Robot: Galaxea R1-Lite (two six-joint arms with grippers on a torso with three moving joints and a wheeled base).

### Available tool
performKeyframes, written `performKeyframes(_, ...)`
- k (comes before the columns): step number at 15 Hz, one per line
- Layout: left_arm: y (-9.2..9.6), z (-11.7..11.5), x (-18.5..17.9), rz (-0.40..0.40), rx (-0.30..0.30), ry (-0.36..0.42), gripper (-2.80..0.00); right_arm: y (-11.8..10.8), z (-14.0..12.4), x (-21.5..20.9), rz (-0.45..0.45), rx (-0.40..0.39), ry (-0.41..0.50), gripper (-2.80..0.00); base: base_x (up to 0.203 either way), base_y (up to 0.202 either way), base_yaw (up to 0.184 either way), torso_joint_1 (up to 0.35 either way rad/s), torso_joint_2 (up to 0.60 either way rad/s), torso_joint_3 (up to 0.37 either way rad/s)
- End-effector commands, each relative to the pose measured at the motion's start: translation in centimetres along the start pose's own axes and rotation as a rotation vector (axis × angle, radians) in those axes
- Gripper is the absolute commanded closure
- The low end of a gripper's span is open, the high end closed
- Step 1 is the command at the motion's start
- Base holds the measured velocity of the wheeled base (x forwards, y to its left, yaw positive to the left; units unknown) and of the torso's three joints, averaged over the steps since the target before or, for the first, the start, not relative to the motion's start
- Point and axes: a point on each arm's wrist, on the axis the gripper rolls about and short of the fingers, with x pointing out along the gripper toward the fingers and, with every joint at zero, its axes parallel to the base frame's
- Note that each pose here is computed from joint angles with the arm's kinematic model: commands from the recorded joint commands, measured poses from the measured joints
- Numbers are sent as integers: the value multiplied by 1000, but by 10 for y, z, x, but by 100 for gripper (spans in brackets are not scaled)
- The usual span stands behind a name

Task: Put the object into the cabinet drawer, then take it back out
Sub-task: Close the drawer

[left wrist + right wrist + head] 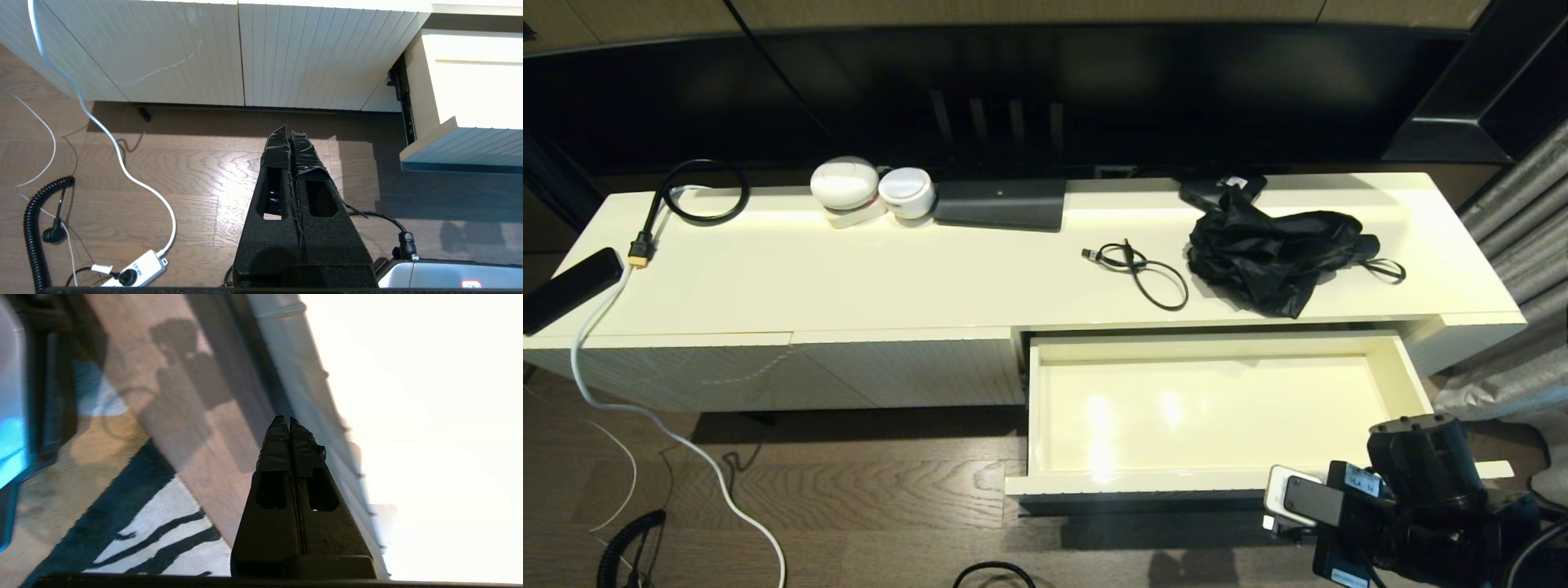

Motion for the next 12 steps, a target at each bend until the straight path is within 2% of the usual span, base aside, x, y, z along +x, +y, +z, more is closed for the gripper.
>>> performKeyframes(1,0,0,0,2,-1,-1,0,-2,2,-2,-25,-5,-13,0,0,0,0,0,0,0)
performKeyframes(3,0,0,0,0,-1,-2,0,-4,4,-4,-45,15,-28,0,0,0,0,0,0,0)
performKeyframes(6,0,0,0,2,-1,-1,0,-7,6,-5,-72,106,-53,0,0,0,0,0,0,0)
performKeyframes(12,0,0,0,1,-1,-1,0,-8,6,-1,-91,144,-70,0,0,0,0,0,0,0)
